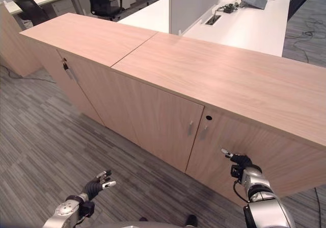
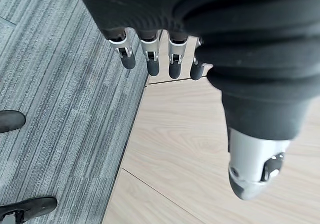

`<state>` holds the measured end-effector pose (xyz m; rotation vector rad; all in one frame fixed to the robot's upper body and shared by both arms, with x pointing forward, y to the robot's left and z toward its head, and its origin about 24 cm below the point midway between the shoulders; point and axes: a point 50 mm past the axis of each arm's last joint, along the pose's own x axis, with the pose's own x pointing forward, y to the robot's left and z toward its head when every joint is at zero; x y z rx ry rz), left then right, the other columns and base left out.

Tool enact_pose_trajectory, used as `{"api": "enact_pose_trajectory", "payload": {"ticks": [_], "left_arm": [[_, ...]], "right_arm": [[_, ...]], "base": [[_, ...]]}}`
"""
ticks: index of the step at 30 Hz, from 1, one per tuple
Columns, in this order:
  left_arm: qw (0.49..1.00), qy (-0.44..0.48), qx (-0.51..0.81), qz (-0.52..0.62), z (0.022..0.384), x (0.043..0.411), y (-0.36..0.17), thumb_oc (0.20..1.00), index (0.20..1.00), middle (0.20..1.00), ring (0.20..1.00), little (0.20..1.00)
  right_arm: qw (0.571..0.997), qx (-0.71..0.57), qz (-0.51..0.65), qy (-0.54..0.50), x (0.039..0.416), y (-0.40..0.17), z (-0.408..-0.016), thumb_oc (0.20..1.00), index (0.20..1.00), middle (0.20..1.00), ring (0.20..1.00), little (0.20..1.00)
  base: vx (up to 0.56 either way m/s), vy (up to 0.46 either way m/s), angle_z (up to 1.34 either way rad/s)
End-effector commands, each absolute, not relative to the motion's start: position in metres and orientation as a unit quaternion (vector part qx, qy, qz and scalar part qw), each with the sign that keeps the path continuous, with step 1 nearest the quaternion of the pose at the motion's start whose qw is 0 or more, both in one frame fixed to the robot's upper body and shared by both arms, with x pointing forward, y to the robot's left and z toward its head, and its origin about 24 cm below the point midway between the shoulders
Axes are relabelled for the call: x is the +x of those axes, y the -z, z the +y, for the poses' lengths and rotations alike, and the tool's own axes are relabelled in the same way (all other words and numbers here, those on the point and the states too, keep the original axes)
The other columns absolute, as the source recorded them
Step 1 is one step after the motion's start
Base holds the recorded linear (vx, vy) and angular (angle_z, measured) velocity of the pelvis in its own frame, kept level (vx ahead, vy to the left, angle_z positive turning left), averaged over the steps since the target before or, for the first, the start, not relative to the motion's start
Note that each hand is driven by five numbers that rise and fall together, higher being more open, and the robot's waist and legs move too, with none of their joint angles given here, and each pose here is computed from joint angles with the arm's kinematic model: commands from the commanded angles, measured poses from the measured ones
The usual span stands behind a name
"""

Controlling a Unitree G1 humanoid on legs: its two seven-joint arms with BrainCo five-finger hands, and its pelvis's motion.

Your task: Put the empty folder in the office cabinet

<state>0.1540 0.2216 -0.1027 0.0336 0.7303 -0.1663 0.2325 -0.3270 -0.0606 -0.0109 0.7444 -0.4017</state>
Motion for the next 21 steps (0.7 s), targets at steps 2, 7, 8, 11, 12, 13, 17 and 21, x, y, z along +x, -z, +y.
{"api": "enact_pose_trajectory", "payload": {"ticks": [2, 7, 8, 11, 12, 13, 17, 21], "left_arm": [[0.942, 0.061, 0.015, 0.329, 0.226, 0.170, 0.096, 1.000, 1.000, 1.000, 1.000, 1.000], [0.941, 0.025, 0.005, 0.337, 0.228, 0.163, 0.102, 1.000, 1.000, 1.000, 1.000, 1.000], [0.941, 0.021, 0.007, 0.339, 0.229, 0.162, 0.103, 1.000, 1.000, 1.000, 1.000, 1.000], [0.937, 0.016, 0.016, 0.349, 0.230, 0.158, 0.107, 1.000, 1.000, 1.000, 1.000, 1.000], [0.936, 0.013, 0.015, 0.351, 0.231, 0.157, 0.108, 1.000, 1.000, 1.000, 1.000, 1.000], [0.935, 0.012, 0.016, 0.354, 0.231, 0.156, 0.109, 1.000, 1.000, 1.000, 1.000, 1.000], [0.933, 0.012, 0.023, 0.358, 0.232, 0.156, 0.110, 1.000, 1.000, 1.000, 1.000, 1.000], [0.932, 0.007, 0.027, 0.361, 0.231, 0.157, 0.112, 1.000, 1.000, 1.000, 1.000, 1.000]], "right_arm": [[0.961, 0.047, 0.195, 0.188, 0.282, 0.018, -0.306, 1.000, 1.000, 1.000, 1.000, 1.000], [0.956, 0.065, 0.262, 0.118, 0.213, 0.079, -0.253, 1.000, 1.000, 1.000, 1.000, 1.000], [0.953, 0.064, 0.278, 0.104, 0.201, 0.086, -0.246, 1.000, 1.000, 1.000, 1.000, 1.000], [0.938, 0.047, 0.339, 0.063, 0.168, 0.108, -0.231, 1.000, 1.000, 1.000, 1.000, 1.000], [0.933, 0.038, 0.354, 0.050, 0.163, 0.113, -0.228, 1.000, 1.000, 1.000, 1.000, 1.000], [0.927, 0.021, 0.372, 0.030, 0.156, 0.118, -0.223, 1.000, 1.000, 1.000, 1.000, 1.000], [0.906, -0.007, 0.422, -0.005, 0.138, 0.132, -0.218, 1.000, 1.000, 1.000, 1.000, 1.000], [0.899, 0.000, 0.438, 0.002, 0.135, 0.136, -0.217, 1.000, 1.000, 1.000, 1.000, 1.000]], "base": [[0.00, 0.006, -0.02], [-0.01, 0.002, -0.07], [-0.01, 0.001, -0.17], [-0.02, 0.010, -0.29], [-0.05, 0.018, -0.36], [-0.05, 0.013, -0.41], [-0.03, 0.019, -0.68], [0.00, 0.028, -0.56]]}}
